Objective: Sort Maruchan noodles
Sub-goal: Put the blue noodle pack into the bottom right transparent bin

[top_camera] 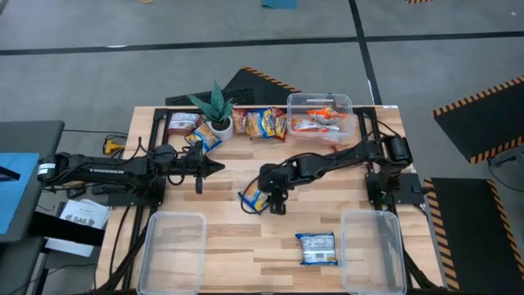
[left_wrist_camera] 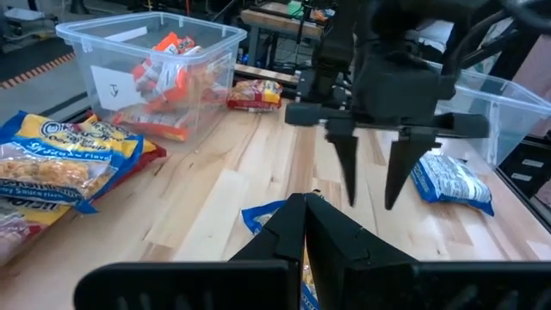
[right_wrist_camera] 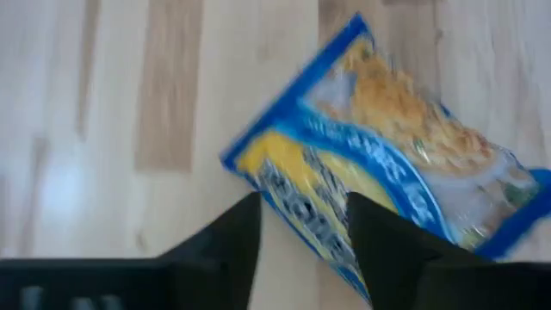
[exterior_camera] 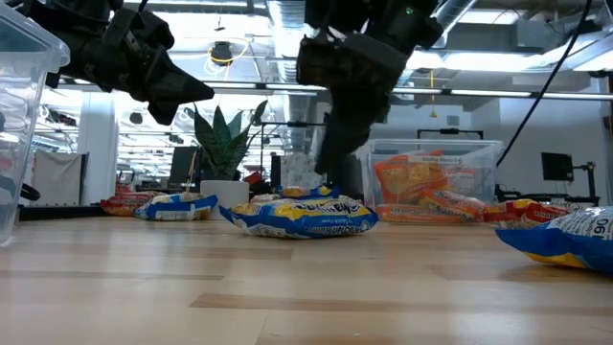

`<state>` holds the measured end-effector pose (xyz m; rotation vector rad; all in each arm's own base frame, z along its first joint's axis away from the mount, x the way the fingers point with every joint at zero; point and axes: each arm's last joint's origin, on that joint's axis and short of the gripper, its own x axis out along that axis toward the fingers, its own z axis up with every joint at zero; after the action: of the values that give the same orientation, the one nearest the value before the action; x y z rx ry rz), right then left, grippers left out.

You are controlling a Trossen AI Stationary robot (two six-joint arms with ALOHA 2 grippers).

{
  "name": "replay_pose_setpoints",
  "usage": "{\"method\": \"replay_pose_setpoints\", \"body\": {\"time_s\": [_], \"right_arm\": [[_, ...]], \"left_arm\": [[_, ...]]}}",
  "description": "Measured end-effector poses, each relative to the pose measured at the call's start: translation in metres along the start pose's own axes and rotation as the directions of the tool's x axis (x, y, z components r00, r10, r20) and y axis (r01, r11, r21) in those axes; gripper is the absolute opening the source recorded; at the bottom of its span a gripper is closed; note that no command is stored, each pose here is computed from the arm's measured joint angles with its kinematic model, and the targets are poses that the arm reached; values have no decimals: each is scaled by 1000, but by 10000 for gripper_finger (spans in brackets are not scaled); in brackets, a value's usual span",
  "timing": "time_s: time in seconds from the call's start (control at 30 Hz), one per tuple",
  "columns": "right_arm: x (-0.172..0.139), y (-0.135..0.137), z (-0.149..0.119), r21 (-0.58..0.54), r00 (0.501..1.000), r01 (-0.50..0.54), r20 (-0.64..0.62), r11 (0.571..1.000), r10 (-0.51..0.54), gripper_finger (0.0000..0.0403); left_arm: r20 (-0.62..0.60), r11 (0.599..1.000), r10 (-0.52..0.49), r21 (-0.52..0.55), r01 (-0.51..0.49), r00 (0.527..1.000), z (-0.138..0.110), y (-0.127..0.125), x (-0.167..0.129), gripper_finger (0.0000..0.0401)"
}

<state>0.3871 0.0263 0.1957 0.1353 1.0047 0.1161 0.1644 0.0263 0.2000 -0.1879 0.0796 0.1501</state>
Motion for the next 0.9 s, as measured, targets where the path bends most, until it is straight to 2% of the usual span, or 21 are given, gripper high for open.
{"method": "replay_pose_setpoints", "body": {"time_s": [0.13,0.23,0.4,0.47,0.63,0.73,0.8,0.9], "right_arm": [[-8,-8,6,-115,998,11,-66,993,-18,264],[-1,-15,7,-211,993,36,-99,977,-58,290],[16,-22,6,-354,981,90,-128,931,-144,295],[23,-24,6,-376,975,117,-133,919,-179,294],[33,-27,2,-390,969,111,-162,914,-187,292],[33,-27,2,-399,963,139,-159,907,-217,283],[33,-26,2,-414,956,168,-153,895,-250,260],[32,-24,1,-420,940,212,-159,882,-301,180]], "left_arm": [[1,1000,4,0,-4,1000,0,0,0,0],[2,1000,9,7,-9,1000,0,0,0,0],[1,1000,9,18,-9,1000,0,0,0,0],[1,1000,9,19,-9,1000,0,0,0,0],[1,1000,9,19,-9,1000,0,0,0,0],[1,1000,9,19,-9,1000,0,0,0,0],[1,1000,9,19,-9,1000,0,0,0,0],[1,1000,9,19,-9,1000,0,0,0,0]]}}
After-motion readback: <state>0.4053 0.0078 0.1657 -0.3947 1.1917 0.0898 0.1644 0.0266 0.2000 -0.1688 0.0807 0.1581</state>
